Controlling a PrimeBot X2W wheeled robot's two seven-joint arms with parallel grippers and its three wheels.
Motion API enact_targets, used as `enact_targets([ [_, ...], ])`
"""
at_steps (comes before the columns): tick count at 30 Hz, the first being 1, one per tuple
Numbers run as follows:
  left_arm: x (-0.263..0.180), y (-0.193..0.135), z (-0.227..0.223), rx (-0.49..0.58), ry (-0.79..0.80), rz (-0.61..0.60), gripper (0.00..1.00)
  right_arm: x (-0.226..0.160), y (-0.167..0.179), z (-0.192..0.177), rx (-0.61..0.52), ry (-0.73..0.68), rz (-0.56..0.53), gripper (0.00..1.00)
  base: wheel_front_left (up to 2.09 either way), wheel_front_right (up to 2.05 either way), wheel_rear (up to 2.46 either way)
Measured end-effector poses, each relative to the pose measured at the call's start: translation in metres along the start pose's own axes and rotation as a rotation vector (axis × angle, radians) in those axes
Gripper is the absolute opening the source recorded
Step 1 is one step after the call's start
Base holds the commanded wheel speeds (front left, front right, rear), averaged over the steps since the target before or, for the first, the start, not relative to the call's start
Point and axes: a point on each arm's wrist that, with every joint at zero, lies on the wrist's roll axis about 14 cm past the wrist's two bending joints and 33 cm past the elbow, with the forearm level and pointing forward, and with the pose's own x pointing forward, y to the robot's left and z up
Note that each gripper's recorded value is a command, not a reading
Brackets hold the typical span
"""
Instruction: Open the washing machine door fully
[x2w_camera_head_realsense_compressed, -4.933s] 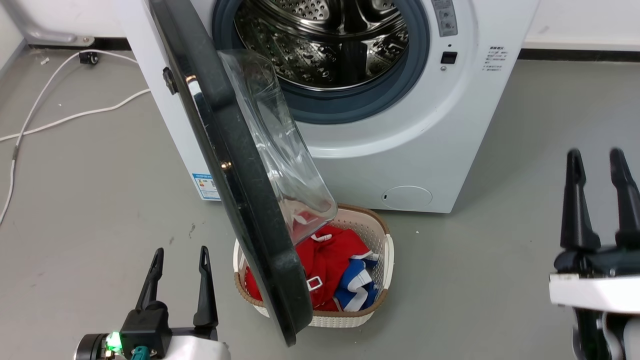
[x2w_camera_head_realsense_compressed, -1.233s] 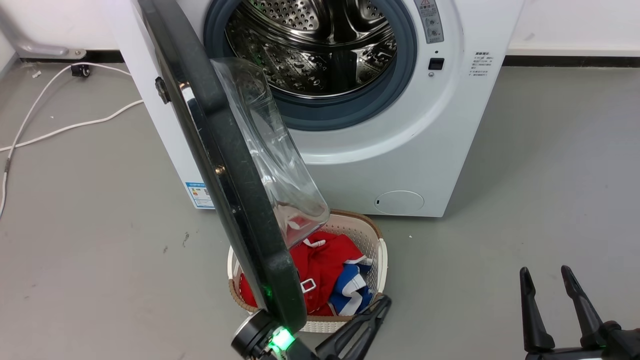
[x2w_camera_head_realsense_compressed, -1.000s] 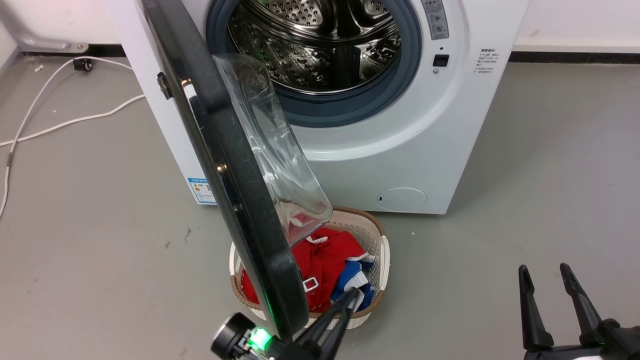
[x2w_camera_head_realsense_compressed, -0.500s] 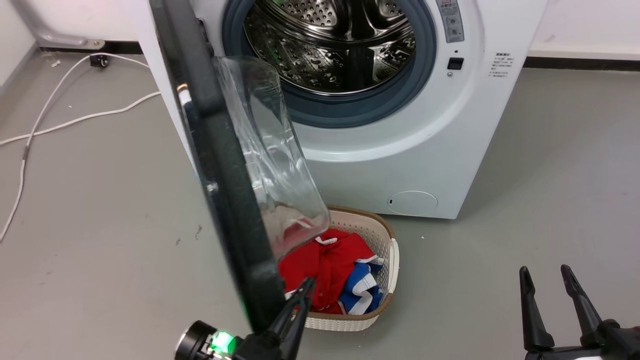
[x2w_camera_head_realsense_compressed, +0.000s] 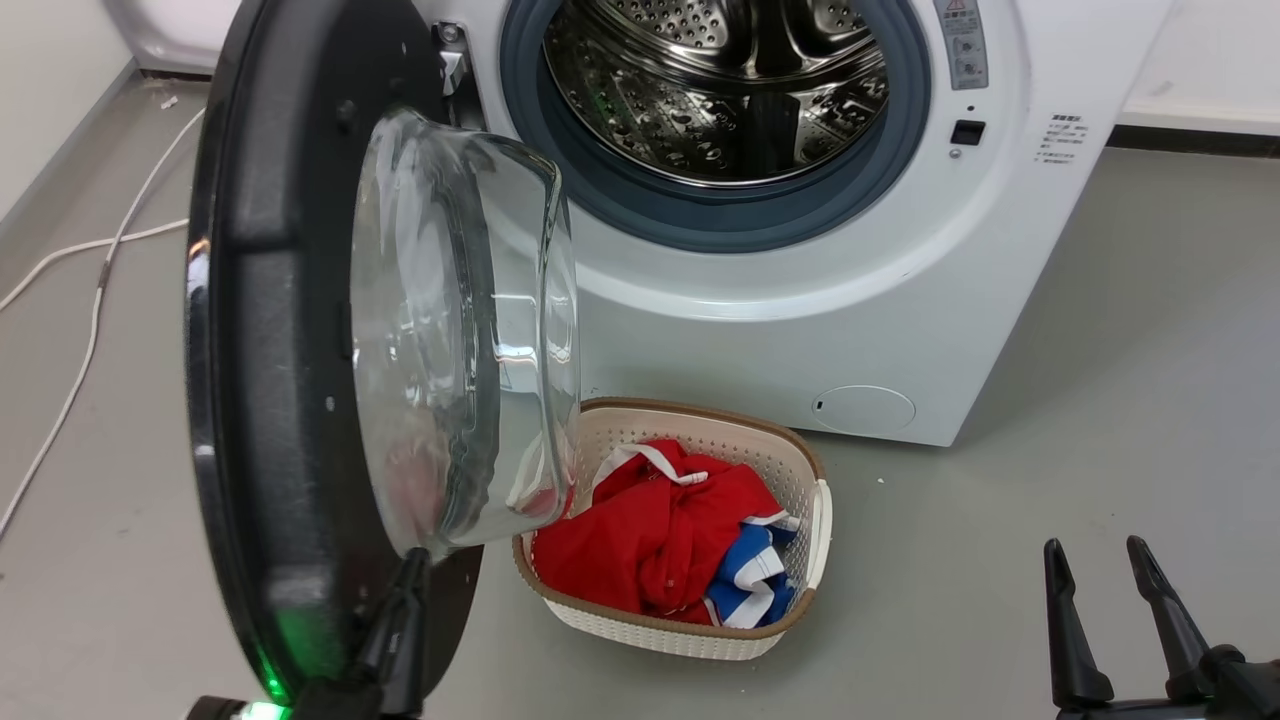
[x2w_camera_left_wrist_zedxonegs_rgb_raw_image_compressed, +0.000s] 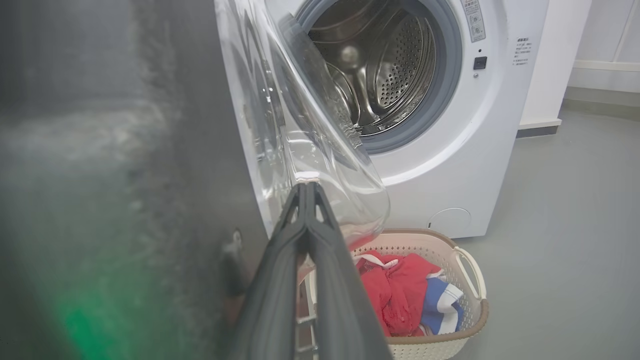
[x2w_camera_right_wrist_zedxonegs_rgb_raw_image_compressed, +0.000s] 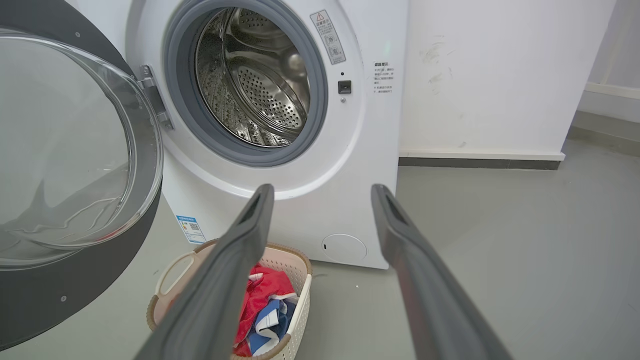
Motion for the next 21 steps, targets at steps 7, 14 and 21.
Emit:
enact_targets([
  [7, -0.006, 0.036, -0.005, 0.045, 0.022, 0.1, 0.0, 0.006, 0.005, -0.004, 0.003, 0.011, 0.019, 1.0, 0.0, 0.0, 0.0],
  [14, -0.01, 0.065, -0.009, 0.078, 0.045, 0.189, 0.0, 0.013, 0.009, -0.007, -0.008, 0.017, 0.038, 1.0, 0.0, 0.0, 0.0],
  [21, -0.011, 0.098, -0.013, 0.115, 0.065, 0.284, 0.0, 0.023, 0.012, -0.007, -0.015, 0.011, 0.049, 1.0, 0.0, 0.0, 0.0],
])
